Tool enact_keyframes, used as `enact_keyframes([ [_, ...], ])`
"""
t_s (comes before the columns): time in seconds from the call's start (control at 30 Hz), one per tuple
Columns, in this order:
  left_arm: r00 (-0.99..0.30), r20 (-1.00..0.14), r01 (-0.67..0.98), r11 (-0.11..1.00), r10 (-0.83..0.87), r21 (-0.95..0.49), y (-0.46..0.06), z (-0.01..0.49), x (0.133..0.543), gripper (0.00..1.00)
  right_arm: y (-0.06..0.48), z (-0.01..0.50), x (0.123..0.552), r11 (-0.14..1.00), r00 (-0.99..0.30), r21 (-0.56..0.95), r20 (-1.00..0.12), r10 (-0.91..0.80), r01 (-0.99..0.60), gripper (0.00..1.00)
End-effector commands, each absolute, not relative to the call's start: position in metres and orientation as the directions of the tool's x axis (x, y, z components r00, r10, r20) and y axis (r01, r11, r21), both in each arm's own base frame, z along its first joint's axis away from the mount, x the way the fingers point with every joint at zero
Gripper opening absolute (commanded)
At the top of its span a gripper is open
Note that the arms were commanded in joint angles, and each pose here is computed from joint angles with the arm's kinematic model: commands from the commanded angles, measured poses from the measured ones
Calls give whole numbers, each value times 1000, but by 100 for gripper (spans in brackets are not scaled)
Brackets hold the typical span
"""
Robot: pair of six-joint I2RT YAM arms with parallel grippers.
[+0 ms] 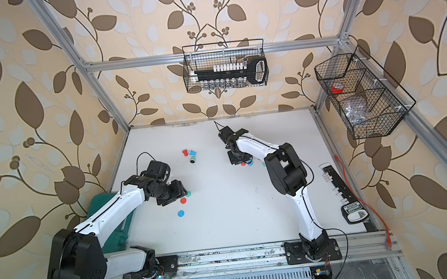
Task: Close the stamp cap
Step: Move the stamp at the center of the board, then pick up the stamp from the center of the board.
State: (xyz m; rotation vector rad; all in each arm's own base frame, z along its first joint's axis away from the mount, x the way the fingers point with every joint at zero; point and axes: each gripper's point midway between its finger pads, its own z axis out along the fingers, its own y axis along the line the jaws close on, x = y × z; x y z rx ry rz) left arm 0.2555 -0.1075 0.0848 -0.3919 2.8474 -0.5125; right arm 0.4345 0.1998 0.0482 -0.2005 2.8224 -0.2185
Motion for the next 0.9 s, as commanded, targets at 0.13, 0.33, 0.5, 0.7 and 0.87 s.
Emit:
enact_keyframes([
  [0.13, -927, -219, -197, 893, -304, -403, -105, 104, 282, 62, 209, 115, 435, 984, -910, -123, -381, -165, -127, 37],
  [0.33, -909, -255, -203, 884, -330, -420, -92, 119, 343, 62, 205, 161, 424, 988, -882, -83, -447, -152, -128, 43],
  [0.5, -896, -311, -174, 895, -316, -410, -95, 133, 422, 65, 208, 171, 412, 990, -881, -27, -453, -137, -139, 46],
  [0.7, -895, -300, -202, 899, -331, -389, -85, 116, 499, 65, 201, 163, 402, 991, -893, -10, -432, -125, -134, 46],
  [0.87, -893, -312, -221, 920, -324, -324, -76, 100, 528, 65, 187, 155, 398, 993, -904, 5, -416, -102, -114, 46],
])
